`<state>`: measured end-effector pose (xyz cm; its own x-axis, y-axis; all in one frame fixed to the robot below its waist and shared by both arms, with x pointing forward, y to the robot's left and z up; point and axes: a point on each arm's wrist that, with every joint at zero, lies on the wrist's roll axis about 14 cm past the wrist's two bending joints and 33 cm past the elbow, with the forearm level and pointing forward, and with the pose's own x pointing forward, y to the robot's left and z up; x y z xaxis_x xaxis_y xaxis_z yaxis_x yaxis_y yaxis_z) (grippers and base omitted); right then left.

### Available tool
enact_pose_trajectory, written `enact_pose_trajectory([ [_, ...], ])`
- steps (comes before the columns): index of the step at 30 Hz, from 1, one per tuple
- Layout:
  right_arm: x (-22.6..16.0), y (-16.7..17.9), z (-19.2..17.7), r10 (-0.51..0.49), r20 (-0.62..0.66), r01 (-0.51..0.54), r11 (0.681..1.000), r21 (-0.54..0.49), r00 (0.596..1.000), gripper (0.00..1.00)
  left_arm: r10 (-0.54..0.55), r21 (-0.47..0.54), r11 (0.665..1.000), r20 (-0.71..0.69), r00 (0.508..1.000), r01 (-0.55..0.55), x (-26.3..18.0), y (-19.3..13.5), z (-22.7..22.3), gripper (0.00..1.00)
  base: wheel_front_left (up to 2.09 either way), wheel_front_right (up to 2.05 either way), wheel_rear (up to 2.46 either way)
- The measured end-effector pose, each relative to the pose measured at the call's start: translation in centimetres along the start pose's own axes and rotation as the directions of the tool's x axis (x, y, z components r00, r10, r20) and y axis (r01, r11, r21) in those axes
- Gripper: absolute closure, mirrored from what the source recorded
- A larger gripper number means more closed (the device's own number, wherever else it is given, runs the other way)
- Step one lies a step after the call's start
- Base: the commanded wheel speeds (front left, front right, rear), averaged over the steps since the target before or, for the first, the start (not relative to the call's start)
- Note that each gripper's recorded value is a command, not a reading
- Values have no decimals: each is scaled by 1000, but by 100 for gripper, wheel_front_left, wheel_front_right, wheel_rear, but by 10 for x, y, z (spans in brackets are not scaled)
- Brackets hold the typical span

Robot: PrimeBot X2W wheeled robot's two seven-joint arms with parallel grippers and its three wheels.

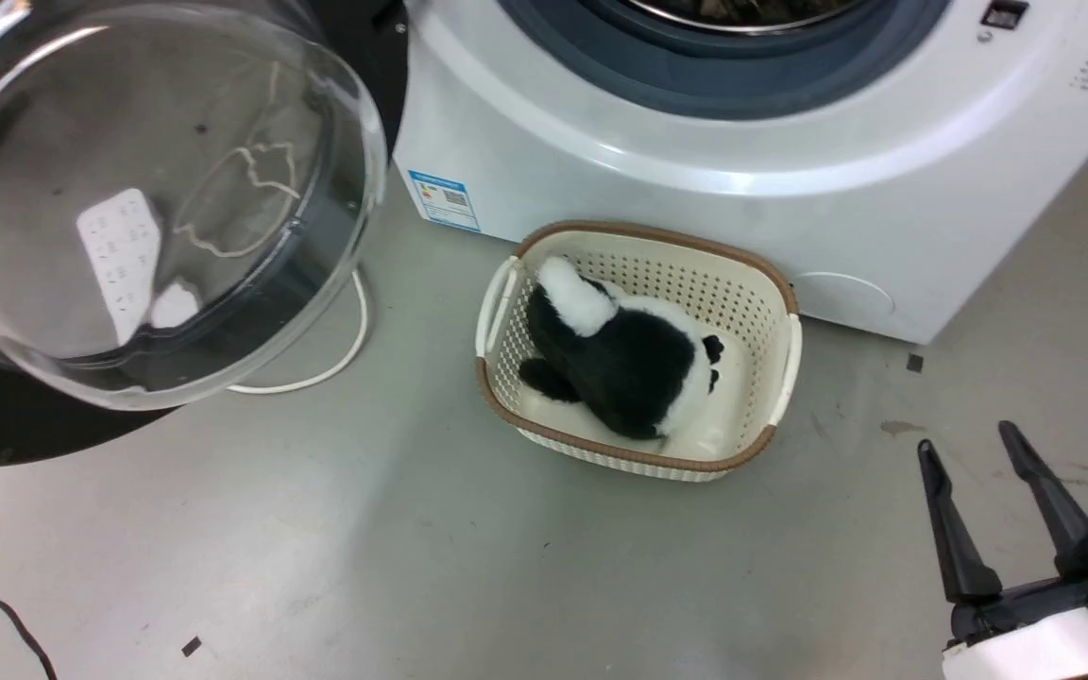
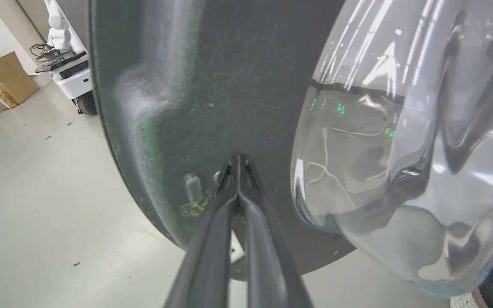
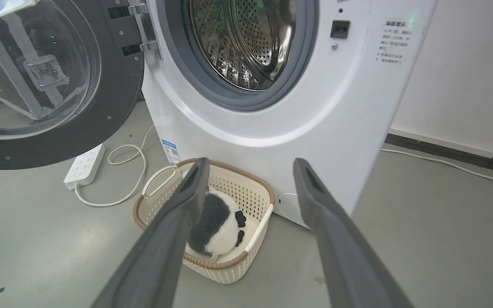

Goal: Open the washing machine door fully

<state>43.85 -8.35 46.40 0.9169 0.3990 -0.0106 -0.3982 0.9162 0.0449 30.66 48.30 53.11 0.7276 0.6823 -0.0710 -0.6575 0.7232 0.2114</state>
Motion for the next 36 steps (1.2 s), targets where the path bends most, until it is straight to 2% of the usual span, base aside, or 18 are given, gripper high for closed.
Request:
enact_pose_trajectory([
  [4, -3, -7, 1, -22, 0, 22, 1000, -11, 1000, 0, -19, 2, 1000, 22, 1000, 19, 4, -9, -2, 100, 0, 0, 0],
  [9, -7, -14, 15, -54, 39, 55, 998, -17, 998, 0, -51, -22, 998, 166, 985, 55, -1, -25, 29, 100, 0, 0, 0],
  [12, -12, -16, 29, -73, 84, 75, 997, -22, 994, 0, -79, -37, 995, 262, 962, 92, -13, -40, 53, 100, 0, 0, 0],
  [14, -16, -17, 40, -85, 115, 89, 996, -29, 990, 0, -110, 1, 993, 326, 939, 116, -27, -51, 68, 100, 0, 0, 0],
  [17, -25, -23, 58, -116, 167, 125, 991, -45, 979, 0, -163, -41, 980, 397, 903, 194, -54, -80, 84, 100, 0, 0, 0],
  [24, -53, -30, 97, -161, 267, 194, 976, -102, 950, 0, -317, -124, 905, 445, 838, 408, -114, -153, 95, 100, 0, 0, 0],
  [31, -80, -36, 102, -212, 278, 247, 964, -96, 937, 0, -447, -160, 826, 400, 800, 541, -150, -204, 77, 100, 0, 0, 0],
  [32, -83, -37, 101, -219, 275, 253, 963, -94, 936, 0, -460, -162, 818, 391, 797, 552, -154, -209, 73, 97, 0, 0, 0],
  [33, -86, -38, 99, -224, 271, 257, 962, -93, 936, 0, -472, -164, 812, 379, 796, 560, -157, -214, 68, 37, 0, 0, 0],
  [34, -89, -39, 97, -231, 264, 263, 961, -92, 936, 0, -491, -163, 801, 369, 789, 575, -162, -219, 64, 0, 0, 0, 0],
  [36, -92, -40, 93, -241, 252, 271, 959, -89, 937, 0, -528, -155, 784, 343, 777, 601, -170, -230, 53, 0, 0, 0, 0],
])
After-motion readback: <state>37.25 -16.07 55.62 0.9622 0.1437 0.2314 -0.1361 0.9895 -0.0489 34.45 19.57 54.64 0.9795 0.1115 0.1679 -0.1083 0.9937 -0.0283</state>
